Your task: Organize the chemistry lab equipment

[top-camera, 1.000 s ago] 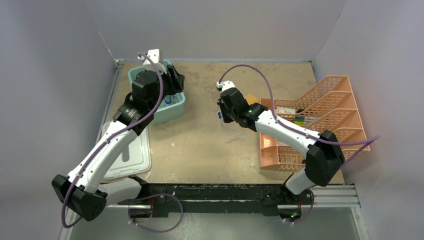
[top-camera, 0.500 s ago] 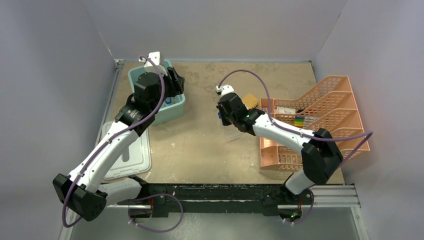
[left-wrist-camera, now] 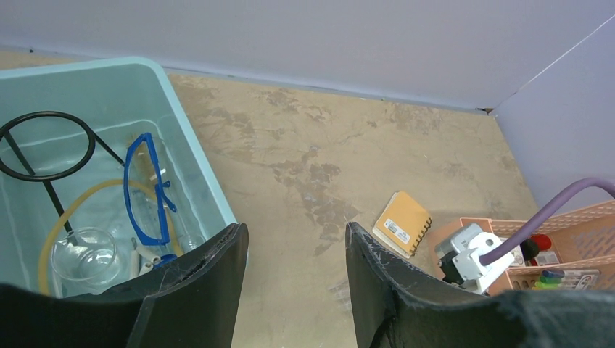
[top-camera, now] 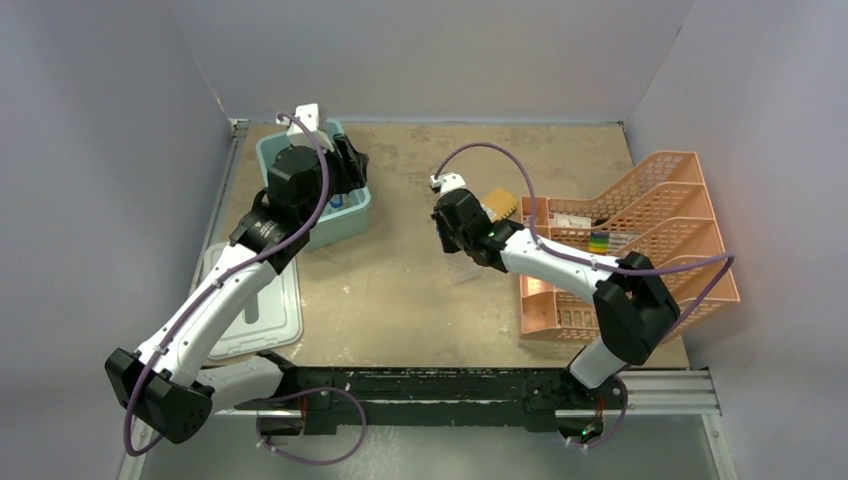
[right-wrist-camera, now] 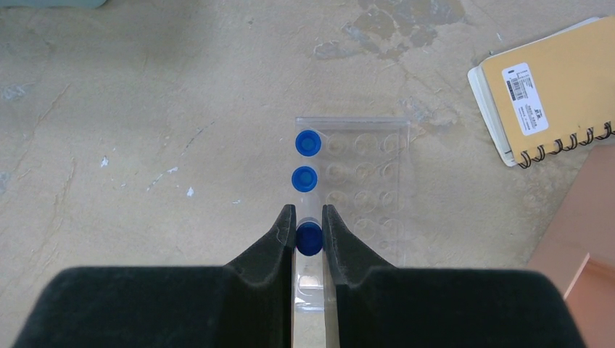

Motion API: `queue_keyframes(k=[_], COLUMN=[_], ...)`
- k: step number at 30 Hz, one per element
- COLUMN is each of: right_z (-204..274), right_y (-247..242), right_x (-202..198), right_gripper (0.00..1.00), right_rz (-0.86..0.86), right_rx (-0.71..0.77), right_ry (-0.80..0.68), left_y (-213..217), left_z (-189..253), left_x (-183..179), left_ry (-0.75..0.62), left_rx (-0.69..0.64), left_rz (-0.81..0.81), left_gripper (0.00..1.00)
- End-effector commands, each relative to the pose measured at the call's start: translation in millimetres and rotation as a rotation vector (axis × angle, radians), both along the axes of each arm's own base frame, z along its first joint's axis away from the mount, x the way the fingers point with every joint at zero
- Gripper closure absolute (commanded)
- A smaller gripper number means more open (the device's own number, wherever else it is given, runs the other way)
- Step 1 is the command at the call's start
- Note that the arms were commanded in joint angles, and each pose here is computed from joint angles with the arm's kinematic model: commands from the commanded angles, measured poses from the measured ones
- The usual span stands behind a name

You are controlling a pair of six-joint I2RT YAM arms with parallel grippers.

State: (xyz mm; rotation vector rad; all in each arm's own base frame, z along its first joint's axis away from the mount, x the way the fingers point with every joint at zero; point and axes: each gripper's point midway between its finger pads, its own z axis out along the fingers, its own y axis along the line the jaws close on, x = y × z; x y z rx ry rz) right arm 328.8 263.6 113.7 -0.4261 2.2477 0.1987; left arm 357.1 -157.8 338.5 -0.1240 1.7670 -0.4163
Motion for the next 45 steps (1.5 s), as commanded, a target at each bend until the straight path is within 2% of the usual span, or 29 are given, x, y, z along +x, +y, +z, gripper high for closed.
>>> queue_keyframes(k=[1,7,19,24,31,36,39,43,45], right_z=[-9,-15,16,43,69,66,67,74,75], right_y=[3,6,12,9,-2,-5,-2,2,3], right_x=[1,2,-4,2,9,6,2,1,2], right_gripper=[0.87,0.79,0.47,0.41,0.40,0.40,0.40,0.40,0.40], right_rz=[0.007,0.017,0.012,-0.028,-0.078,-0.072,-0.051,-0.044,-0.047], right_rx=[-0.017,-0.033,0.051,0.092,0.163,0.167,0.176,0.199,0.206], right_ry=[0.001,0.022,0.029,0.001,0.006,0.044,0.066,0.072,0.073], left_y=[4,4,2,2,8,25,53,101,124], left_z=[23,22,19,19,8,-25,-64,-117,-137], left_x=[-3,-3,-2,-3,-8,-19,-36,-68,-83], left_ry=[-0.074,-0.073,-0.070,-0.063,-0.025,0.087,0.219,0.383,0.443], left_rx=[-0.051,-0.052,-0.058,-0.061,-0.052,-0.025,0.019,0.166,0.218], left_rz=[0.017,0.015,0.012,0.013,0.035,0.113,0.251,0.445,0.547], left_gripper=[0.49,0.49,0.49,0.49,0.49,0.48,0.46,0.43,0.46])
